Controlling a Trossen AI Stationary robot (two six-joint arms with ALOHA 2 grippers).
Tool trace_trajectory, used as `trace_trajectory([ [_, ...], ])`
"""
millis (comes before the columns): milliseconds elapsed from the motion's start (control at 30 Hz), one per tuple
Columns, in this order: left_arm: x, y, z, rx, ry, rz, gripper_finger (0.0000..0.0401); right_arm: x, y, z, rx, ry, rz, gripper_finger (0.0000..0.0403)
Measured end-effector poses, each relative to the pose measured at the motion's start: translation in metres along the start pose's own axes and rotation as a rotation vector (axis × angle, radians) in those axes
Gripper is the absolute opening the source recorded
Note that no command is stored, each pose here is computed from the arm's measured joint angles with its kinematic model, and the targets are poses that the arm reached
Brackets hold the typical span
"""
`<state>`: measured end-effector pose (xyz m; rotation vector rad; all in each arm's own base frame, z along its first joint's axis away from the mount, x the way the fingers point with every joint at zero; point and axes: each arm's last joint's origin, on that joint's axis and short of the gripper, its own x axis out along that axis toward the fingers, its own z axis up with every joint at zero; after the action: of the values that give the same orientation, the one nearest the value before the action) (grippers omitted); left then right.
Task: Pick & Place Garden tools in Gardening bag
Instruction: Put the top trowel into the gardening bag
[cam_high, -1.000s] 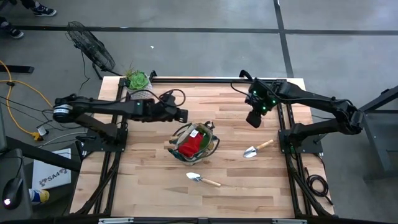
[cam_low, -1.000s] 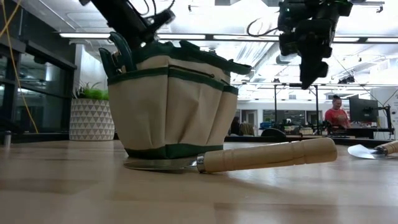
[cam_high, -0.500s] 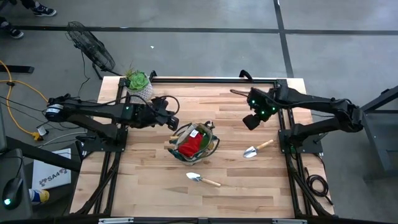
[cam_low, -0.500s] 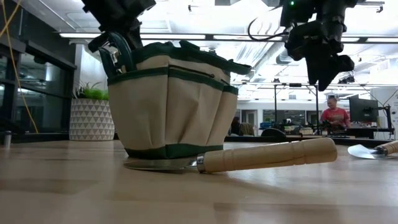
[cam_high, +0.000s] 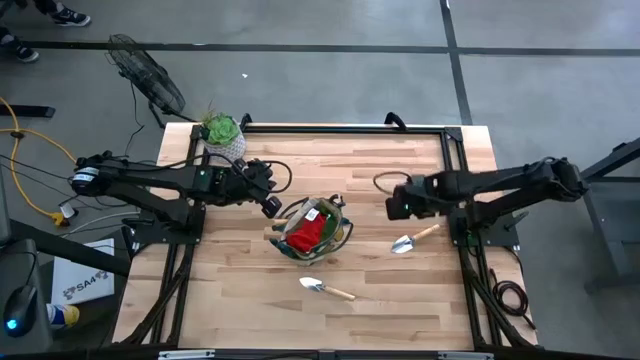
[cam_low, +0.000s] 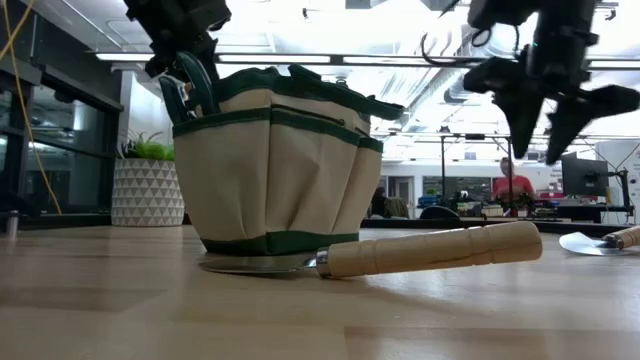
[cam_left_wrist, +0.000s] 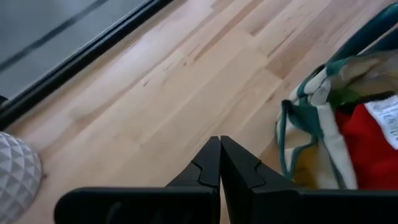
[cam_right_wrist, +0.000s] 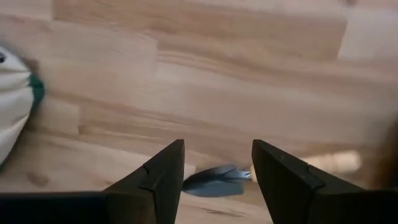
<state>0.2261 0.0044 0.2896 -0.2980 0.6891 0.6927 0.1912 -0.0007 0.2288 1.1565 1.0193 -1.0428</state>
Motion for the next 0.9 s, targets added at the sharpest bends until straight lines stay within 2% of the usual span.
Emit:
trace_trajectory([
  [233,-0.001,0.001,0.000,0.103,0.004,-0.004,0.0000,0.010,-0.008,-0.028,0.290,-0.121,-0.002,0.0181],
  [467,-0.001,0.002,-0.001,0.136,0.014,-0.003,0.0000,0.007,-0.017,-0.045,0.525,-0.210,0.009,0.0181],
  [633,-0.001,0.002,-0.002,0.165,0.018,-0.004,0.0000,0.008,-0.025,-0.049,0.567,-0.230,-0.086,0.0181],
  [900,-0.002,0.003,-0.004,0.203,0.052,-0.011,0.0000,0.023,-0.025,-0.056,0.619,-0.176,-0.301,0.0181],
])
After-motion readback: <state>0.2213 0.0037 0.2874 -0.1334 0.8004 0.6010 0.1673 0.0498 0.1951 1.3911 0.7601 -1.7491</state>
